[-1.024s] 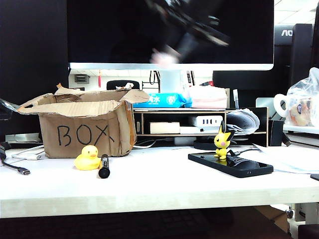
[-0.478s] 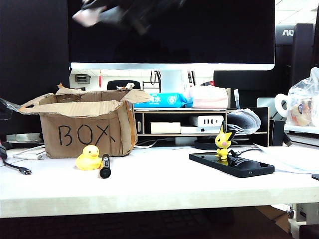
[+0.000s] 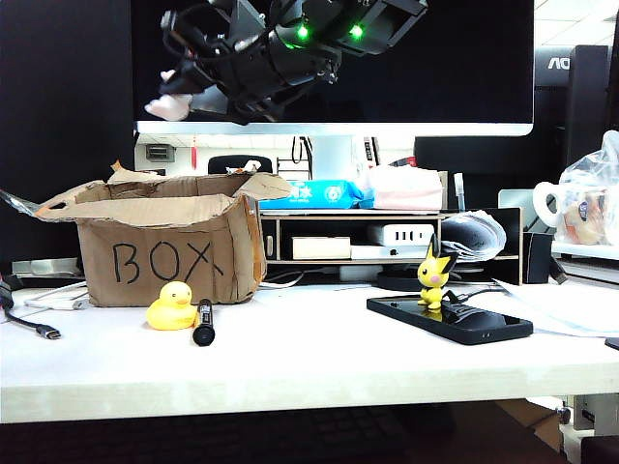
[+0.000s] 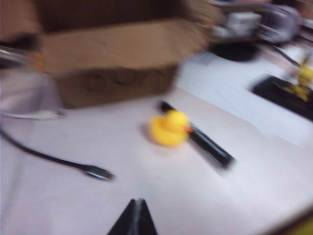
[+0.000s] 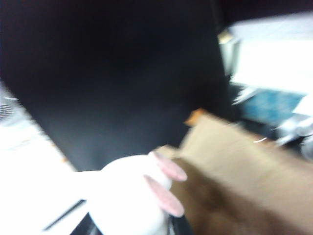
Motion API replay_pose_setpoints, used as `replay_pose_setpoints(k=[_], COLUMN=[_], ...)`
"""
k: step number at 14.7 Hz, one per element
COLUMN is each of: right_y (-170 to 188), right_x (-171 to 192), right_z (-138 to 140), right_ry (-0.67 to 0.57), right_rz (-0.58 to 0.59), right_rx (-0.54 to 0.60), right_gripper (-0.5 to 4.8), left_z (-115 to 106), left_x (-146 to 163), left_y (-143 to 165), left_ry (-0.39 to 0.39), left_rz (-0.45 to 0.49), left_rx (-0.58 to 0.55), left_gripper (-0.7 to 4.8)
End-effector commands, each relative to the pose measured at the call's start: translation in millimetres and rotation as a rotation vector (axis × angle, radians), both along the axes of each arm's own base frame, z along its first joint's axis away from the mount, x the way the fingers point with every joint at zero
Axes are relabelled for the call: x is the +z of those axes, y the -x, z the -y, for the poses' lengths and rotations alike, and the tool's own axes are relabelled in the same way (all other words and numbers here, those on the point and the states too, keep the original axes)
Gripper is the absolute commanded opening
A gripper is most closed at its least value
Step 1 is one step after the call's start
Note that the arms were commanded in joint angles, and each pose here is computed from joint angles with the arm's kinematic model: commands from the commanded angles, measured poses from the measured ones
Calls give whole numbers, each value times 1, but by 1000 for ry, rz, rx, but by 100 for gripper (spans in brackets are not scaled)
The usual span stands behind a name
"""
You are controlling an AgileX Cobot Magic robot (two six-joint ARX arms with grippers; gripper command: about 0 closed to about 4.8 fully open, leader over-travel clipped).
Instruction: Put the doll that is least similar in color compared to the others into the paper box.
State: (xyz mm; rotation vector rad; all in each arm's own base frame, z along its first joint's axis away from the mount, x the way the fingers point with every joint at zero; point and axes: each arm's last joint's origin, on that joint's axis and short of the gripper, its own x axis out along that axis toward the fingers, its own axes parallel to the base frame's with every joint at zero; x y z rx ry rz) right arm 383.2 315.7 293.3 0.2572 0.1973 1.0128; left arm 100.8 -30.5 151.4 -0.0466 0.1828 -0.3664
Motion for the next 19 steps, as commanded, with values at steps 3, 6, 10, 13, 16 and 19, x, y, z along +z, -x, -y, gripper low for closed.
replay_pose_setpoints(k=[3,6,10,13,16,19], right_y=[-2,-6,-12,-13,-14,-14], right_x=[0,-11,-30,-28,-28,-30], right_z=[0,-2,-5,-5,-4,-4], right_ry=[64,110,153,169,170,179], right_rz=[103,130,98,143,141,132], right_rx=[-65,-86,-134,-150,-150,-149], right_gripper=[75,75,76,76,102,158], left_z=[-21,-21,-21,-21,-21,-21], left_x=[15,14,14,14,14,14], left_y=[4,4,4,4,4,4], left_ry=[28,27,26,26,26,26], left_rz=[175,163,161,161,161,161], left_rx=[193,193,193,193,193,193], left_gripper=[-5,-5,-5,-5,-5,-5])
